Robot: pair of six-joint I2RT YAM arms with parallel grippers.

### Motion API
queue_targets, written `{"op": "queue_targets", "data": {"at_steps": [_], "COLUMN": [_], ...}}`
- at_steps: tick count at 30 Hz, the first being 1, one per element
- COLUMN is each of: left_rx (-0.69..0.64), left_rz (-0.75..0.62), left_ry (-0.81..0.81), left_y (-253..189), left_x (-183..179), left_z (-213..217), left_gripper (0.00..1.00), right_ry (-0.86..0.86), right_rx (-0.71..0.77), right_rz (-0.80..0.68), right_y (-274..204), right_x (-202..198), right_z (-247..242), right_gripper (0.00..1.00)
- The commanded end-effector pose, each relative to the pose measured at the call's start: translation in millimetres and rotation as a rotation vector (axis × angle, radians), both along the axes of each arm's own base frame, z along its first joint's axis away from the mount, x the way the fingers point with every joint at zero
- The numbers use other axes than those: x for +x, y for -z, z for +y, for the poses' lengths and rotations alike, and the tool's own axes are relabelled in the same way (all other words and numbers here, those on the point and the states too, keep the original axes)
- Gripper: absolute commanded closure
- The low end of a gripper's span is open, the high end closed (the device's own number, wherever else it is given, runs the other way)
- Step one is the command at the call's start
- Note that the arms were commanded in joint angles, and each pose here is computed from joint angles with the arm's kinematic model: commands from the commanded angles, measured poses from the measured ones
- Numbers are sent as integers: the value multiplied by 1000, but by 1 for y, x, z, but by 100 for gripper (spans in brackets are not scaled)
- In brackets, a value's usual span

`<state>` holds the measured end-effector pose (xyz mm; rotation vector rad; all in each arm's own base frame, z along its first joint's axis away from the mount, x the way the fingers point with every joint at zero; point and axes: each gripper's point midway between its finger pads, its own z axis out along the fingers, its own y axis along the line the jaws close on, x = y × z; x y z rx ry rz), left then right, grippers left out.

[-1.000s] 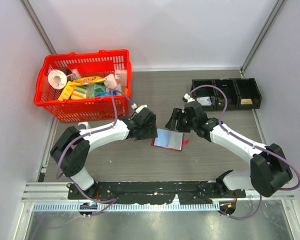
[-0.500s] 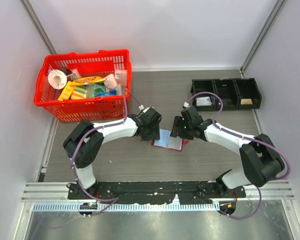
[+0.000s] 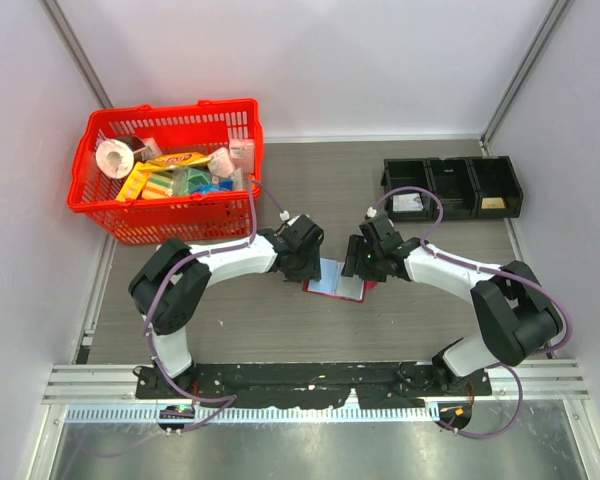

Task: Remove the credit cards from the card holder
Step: Remove the credit card from the card holder.

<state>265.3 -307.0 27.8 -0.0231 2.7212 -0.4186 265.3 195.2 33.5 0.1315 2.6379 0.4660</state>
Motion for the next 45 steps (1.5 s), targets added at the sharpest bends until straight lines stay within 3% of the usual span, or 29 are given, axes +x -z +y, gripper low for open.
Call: {"op": "queue_targets", "data": {"at_steps": [1, 23, 33, 38, 41, 45], "left_rx": [-19, -107, -197, -242, -241, -226], "left_rz": [17, -2, -84, -121, -129, -126], "left_ry": [-9, 1, -113, -170, -139, -85], "left_y": [6, -5, -26, -37, -43, -45], "left_x": [0, 3, 10, 13, 13, 15], "left_z": [-2, -19, -4, 11, 10, 4], "left_gripper": [47, 49, 45, 39, 38, 38], "right_ry": [2, -108, -144, -182, -163, -146], "right_rx": [28, 233, 277, 207, 54, -111], "right_rz": [-6, -40, -9, 17, -45, -4], "right_y": [-3, -56, -69, -75, -81, -66], "right_x": [5, 14, 30, 37, 54, 52], "right_z": [6, 51, 76, 79, 57, 16], "right_gripper": [40, 45, 46, 46, 42, 39]}}
